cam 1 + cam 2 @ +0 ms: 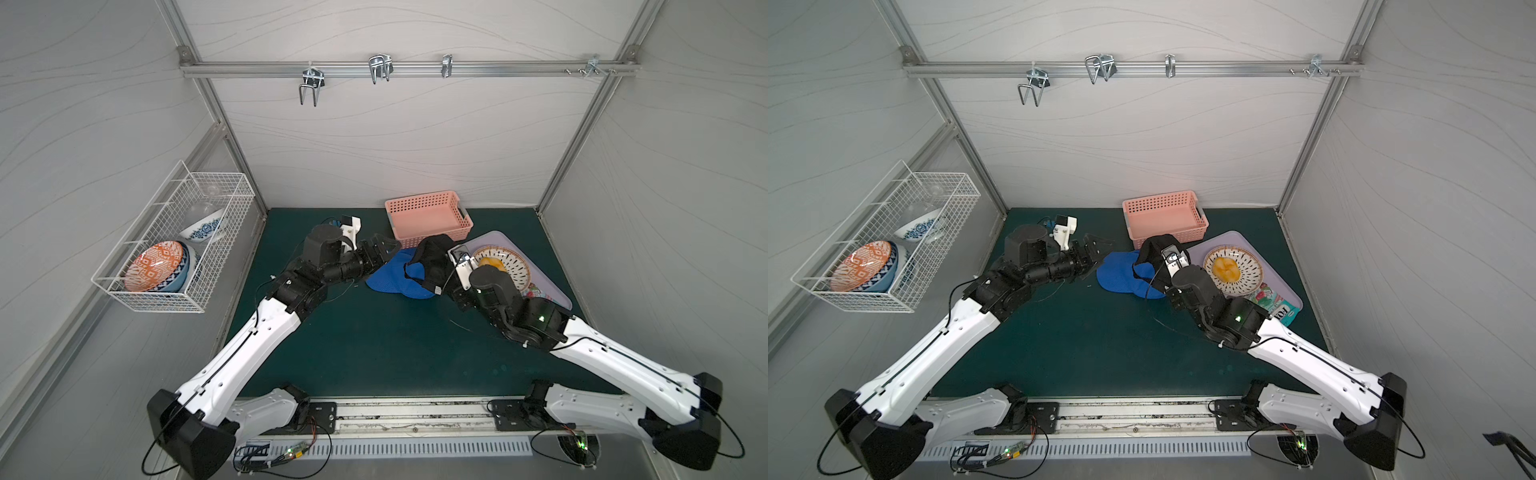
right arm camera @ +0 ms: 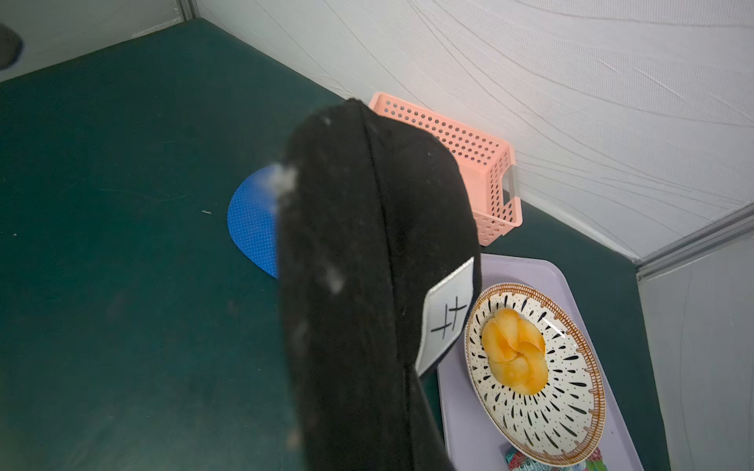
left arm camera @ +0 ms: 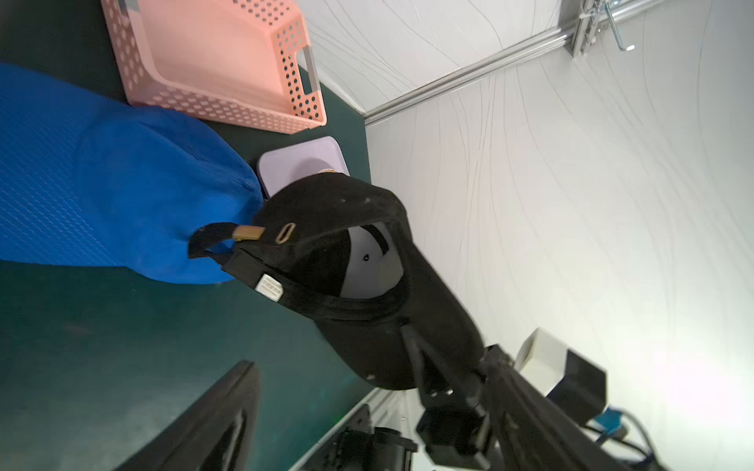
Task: Turn the baseball cap inside out
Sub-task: Turn over the baseball cap.
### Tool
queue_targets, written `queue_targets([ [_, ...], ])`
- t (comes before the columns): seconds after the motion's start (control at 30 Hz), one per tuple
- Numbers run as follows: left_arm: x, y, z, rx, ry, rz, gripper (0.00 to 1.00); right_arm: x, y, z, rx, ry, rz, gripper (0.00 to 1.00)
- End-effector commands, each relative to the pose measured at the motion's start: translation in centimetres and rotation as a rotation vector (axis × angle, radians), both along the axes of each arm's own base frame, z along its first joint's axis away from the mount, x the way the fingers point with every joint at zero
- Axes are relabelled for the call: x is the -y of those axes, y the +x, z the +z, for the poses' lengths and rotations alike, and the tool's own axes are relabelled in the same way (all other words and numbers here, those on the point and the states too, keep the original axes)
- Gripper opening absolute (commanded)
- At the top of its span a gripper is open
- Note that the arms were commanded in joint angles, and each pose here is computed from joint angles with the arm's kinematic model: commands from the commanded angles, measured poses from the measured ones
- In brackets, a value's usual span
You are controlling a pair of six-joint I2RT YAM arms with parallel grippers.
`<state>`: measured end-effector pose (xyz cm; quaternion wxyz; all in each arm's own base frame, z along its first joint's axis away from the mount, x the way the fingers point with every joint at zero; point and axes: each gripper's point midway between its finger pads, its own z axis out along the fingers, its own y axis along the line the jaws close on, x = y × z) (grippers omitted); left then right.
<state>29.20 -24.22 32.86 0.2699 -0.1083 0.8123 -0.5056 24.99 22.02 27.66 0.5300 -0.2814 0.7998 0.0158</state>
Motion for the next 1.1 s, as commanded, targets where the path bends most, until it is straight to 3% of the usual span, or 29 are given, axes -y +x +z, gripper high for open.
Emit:
queue_targets([
  [0.0,2.2,-0.1,3.9,-0.040,-0.145,-0.018,0.93,-0.2,1.2,3.4,0.169,0.028,-0.078,0.00],
  [0.2,6.5,-1.2,2.9,-0.125,-0.133,-0.117,0.95,-1.6,1.4,3.7,0.224,0.017,-0.092,0.00],
  [0.47,8.9,-1.2,2.0,-0.160,-0.141,-0.163,0.83,-3.1,0.8,3.3,0.243,-0.026,-0.062,0.00],
  [0.6,9.6,-1.5,0.9,-0.191,-0.129,-0.183,0.50,-3.0,0.8,2.8,0.229,-0.031,-0.073,0.00],
  [0.73,9.8,-1.7,0.9,-0.187,-0.136,-0.186,0.08,-3.1,0.6,1.8,0.200,-0.036,-0.074,0.00],
  [0.77,9.7,-1.7,1.0,-0.181,-0.136,-0.184,0.00,-3.1,0.5,1.5,0.190,-0.044,-0.061,0.07],
  [0.9,8.8,-1.4,1.8,-0.127,-0.128,-0.164,0.00,-3.5,-1.1,0.7,0.117,-0.038,0.047,0.54],
  [1.03,6.2,-0.2,2.8,-0.071,-0.118,-0.149,0.00,-3.5,-4.8,1.9,-0.006,0.056,0.224,0.96],
  [1.07,5.3,0.1,2.9,-0.056,-0.113,-0.149,0.00,-3.3,-5.9,2.8,-0.027,0.096,0.273,0.99],
])
